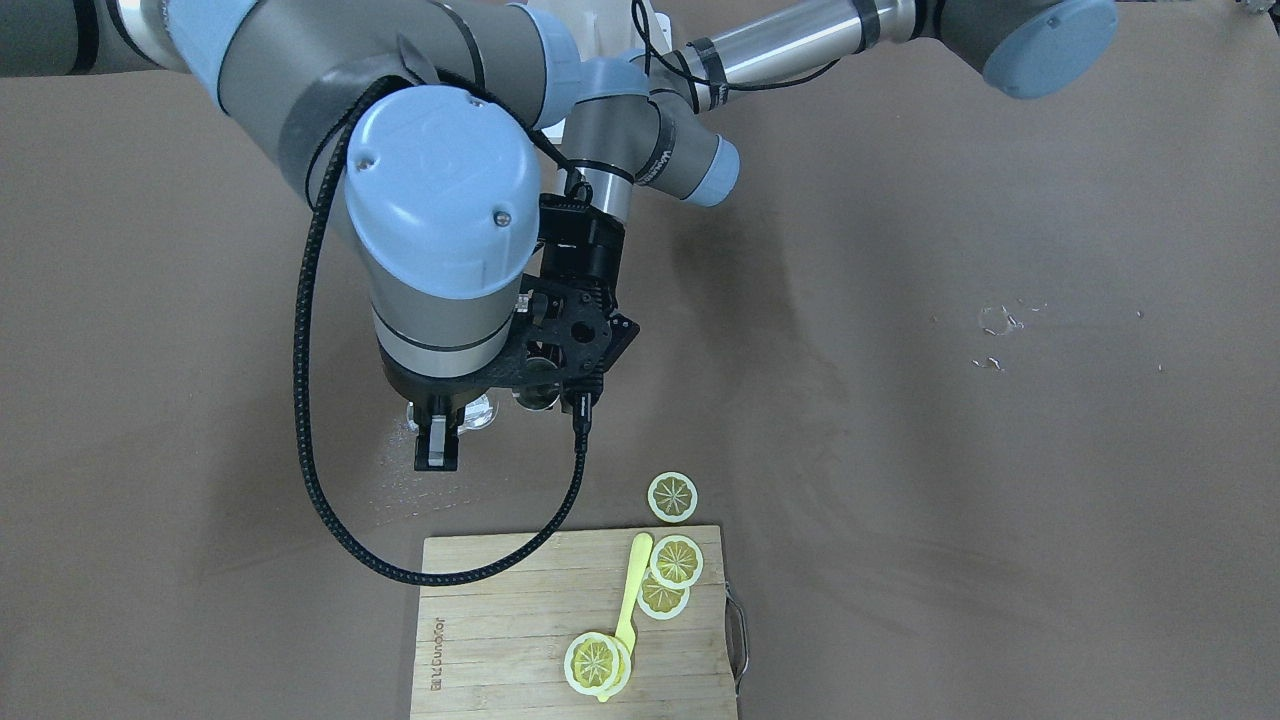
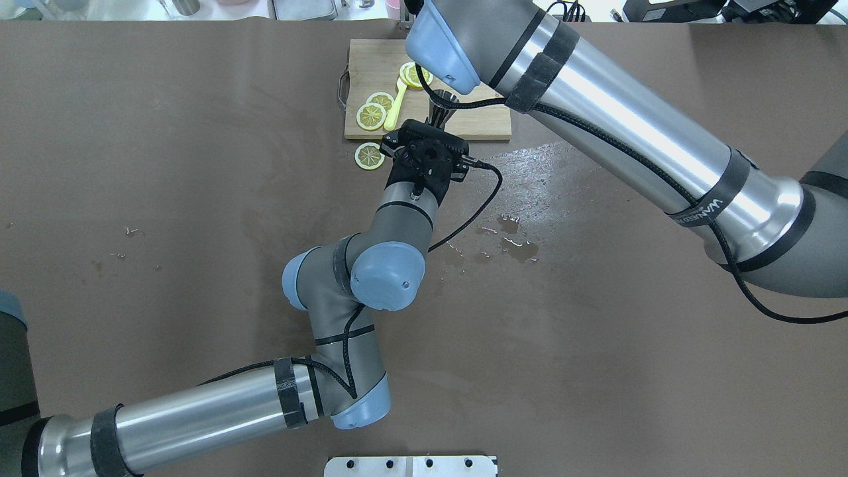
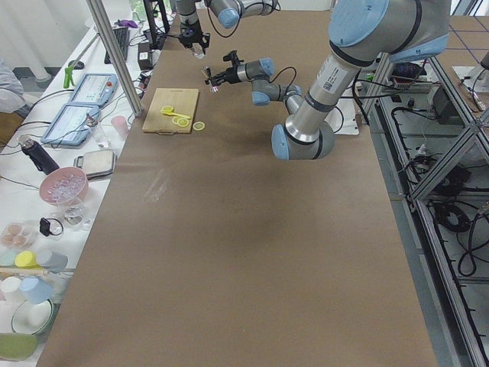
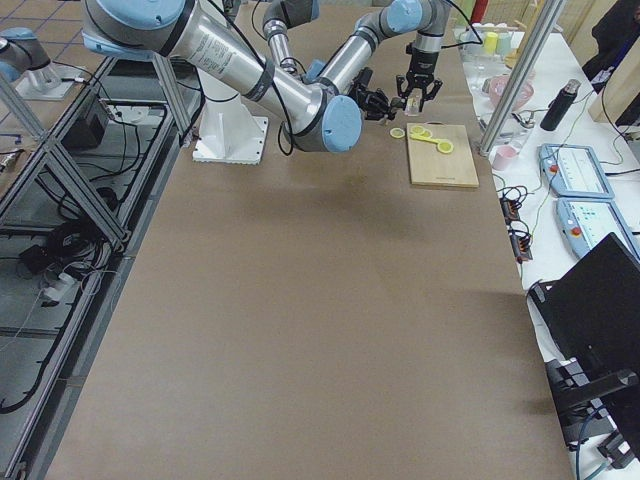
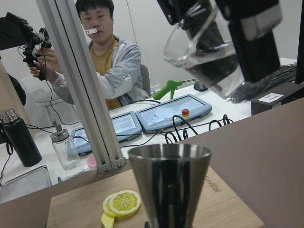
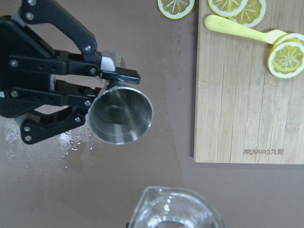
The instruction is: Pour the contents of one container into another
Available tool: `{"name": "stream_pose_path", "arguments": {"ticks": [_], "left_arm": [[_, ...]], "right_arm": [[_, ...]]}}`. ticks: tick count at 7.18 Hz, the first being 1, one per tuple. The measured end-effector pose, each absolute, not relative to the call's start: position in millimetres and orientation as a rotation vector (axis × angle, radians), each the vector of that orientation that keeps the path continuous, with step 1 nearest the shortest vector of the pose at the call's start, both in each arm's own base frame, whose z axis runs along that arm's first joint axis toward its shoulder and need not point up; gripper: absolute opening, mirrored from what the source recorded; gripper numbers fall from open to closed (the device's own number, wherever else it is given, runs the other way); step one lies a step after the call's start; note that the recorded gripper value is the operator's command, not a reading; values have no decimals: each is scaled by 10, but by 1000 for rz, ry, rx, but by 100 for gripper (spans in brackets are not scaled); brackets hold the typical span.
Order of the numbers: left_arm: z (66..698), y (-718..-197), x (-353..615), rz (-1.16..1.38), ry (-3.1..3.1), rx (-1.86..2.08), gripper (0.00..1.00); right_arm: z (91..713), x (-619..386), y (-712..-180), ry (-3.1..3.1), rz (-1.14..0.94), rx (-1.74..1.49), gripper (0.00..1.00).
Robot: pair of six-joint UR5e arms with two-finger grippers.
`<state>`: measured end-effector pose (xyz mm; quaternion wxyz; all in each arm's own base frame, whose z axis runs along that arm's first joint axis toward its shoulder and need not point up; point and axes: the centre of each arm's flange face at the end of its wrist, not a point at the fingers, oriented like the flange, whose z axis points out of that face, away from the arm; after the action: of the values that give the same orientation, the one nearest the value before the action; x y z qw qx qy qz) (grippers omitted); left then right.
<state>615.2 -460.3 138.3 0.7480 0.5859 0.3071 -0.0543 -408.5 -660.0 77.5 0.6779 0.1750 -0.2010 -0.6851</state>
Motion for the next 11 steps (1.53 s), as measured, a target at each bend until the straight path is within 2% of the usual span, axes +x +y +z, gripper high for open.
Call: {"name": "stream_pose_path", "arguments": {"ticks": [11], "left_arm": [[1448, -4576, 6175, -95, 658, 1285, 0]], "right_arm": [[669, -4495, -6396, -377, -1575, 367, 0]]}}
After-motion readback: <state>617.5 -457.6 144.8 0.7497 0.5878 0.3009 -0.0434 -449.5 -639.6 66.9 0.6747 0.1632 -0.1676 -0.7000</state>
